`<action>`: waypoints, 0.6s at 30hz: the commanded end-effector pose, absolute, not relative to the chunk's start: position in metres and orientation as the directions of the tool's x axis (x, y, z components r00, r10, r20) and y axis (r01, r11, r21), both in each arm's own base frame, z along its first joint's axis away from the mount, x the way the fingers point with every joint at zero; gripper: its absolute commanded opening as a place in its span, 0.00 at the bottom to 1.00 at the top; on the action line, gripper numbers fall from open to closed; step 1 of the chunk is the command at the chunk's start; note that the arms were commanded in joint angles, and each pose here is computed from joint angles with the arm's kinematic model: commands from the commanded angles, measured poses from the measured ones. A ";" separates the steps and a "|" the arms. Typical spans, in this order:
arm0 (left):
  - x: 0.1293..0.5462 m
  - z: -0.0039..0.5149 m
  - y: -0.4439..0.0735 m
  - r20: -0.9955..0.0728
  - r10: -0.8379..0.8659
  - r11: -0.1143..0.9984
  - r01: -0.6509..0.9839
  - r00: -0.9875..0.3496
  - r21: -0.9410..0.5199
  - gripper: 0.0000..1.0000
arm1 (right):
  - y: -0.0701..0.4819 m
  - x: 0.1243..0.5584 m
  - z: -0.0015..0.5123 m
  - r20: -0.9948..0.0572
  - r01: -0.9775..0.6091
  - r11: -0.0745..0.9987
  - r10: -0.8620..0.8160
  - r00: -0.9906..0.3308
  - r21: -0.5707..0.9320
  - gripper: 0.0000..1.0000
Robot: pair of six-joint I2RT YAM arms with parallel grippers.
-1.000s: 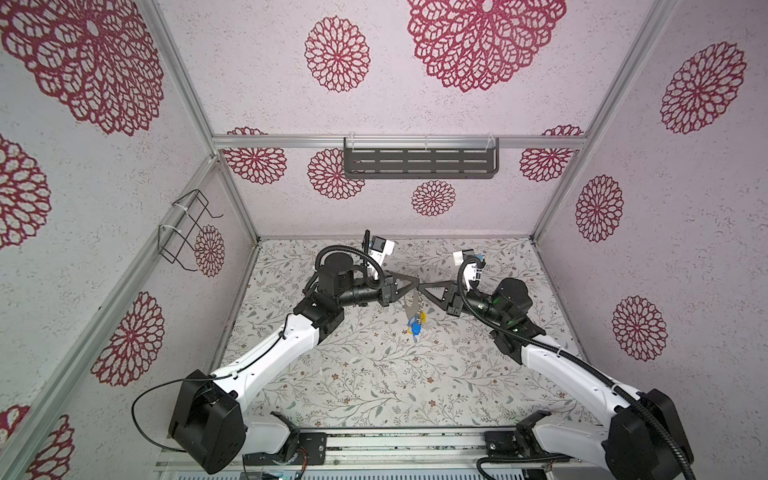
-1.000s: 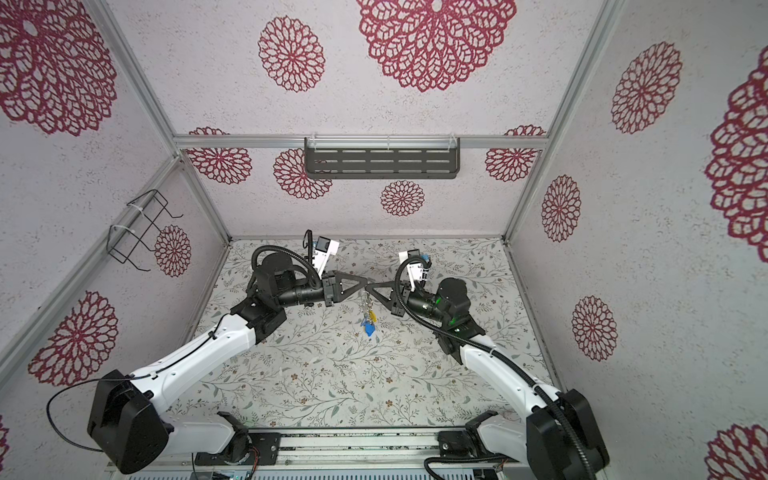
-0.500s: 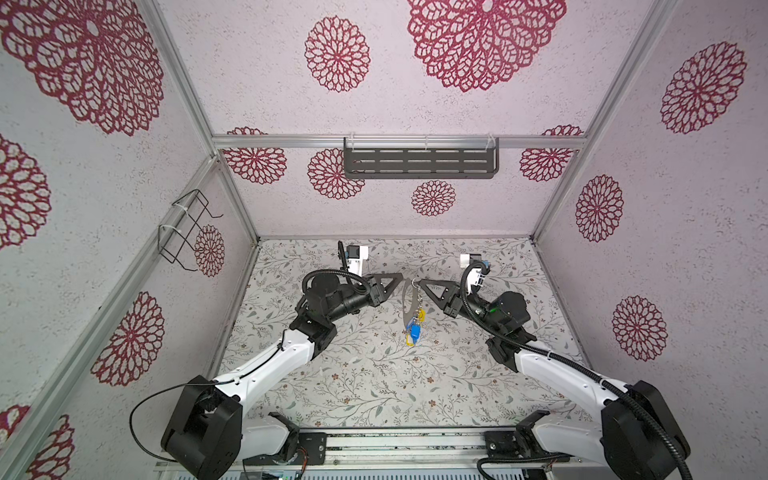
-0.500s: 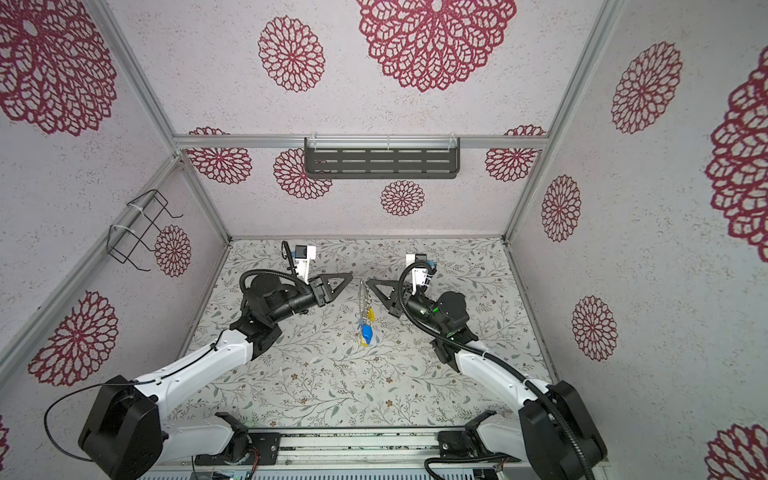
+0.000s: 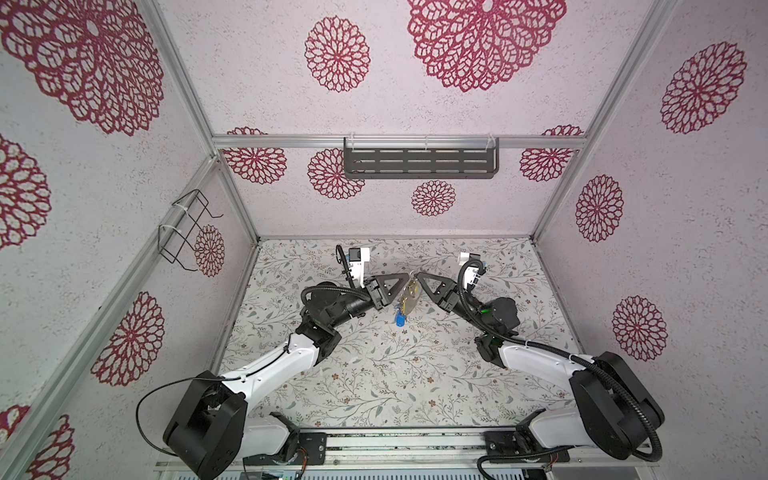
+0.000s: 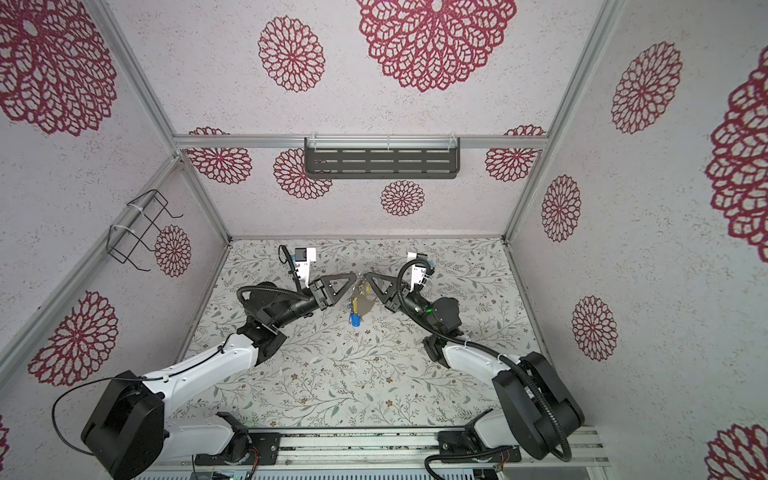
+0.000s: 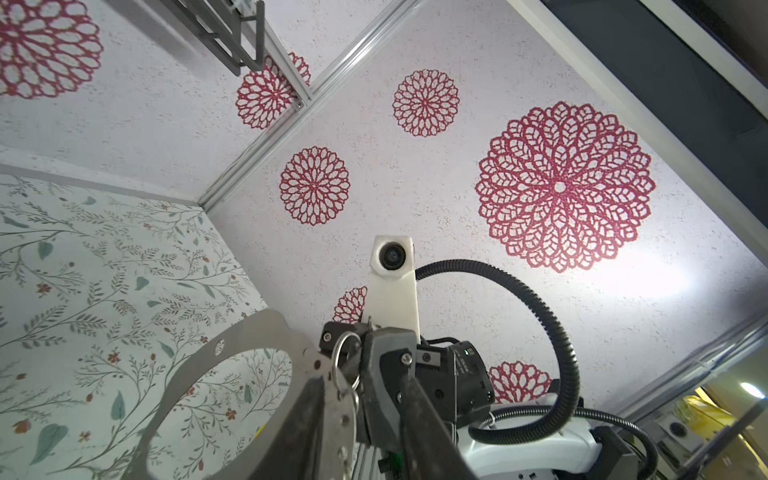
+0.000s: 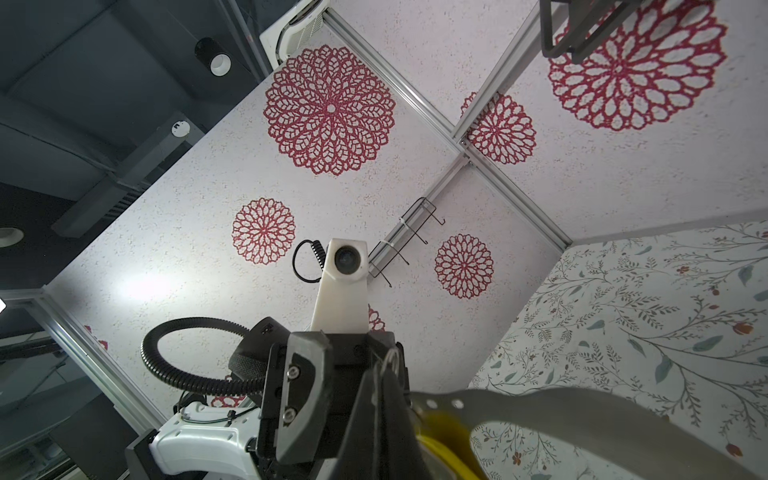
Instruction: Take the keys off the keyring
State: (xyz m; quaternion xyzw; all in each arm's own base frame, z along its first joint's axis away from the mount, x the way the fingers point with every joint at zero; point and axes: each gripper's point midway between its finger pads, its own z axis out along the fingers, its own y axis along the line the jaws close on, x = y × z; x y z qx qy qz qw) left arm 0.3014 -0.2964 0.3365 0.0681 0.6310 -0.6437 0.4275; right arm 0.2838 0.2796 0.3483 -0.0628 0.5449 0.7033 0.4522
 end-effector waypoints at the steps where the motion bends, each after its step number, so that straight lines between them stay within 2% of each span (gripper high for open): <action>1: 0.297 0.350 -0.305 -0.635 -0.461 0.102 0.674 -0.620 -0.732 0.36 | 0.272 0.265 0.396 -0.600 -0.796 -0.076 0.616 -0.511 0.600 0.00; 6: 0.296 0.352 -0.310 -0.634 -0.455 0.085 0.679 -0.624 -0.729 0.35 | 0.277 0.261 0.397 -0.615 -0.799 -0.083 0.594 -0.519 0.595 0.00; 15: 0.292 0.357 -0.312 -0.642 -0.446 0.080 0.687 -0.623 -0.722 0.10 | 0.282 0.261 0.385 -0.622 -0.785 -0.074 0.567 -0.540 0.615 0.00; 18: 0.291 0.358 -0.311 -0.646 -0.445 0.086 0.688 -0.620 -0.720 0.04 | 0.283 0.259 0.379 -0.631 -0.781 -0.058 0.553 -0.544 0.622 0.00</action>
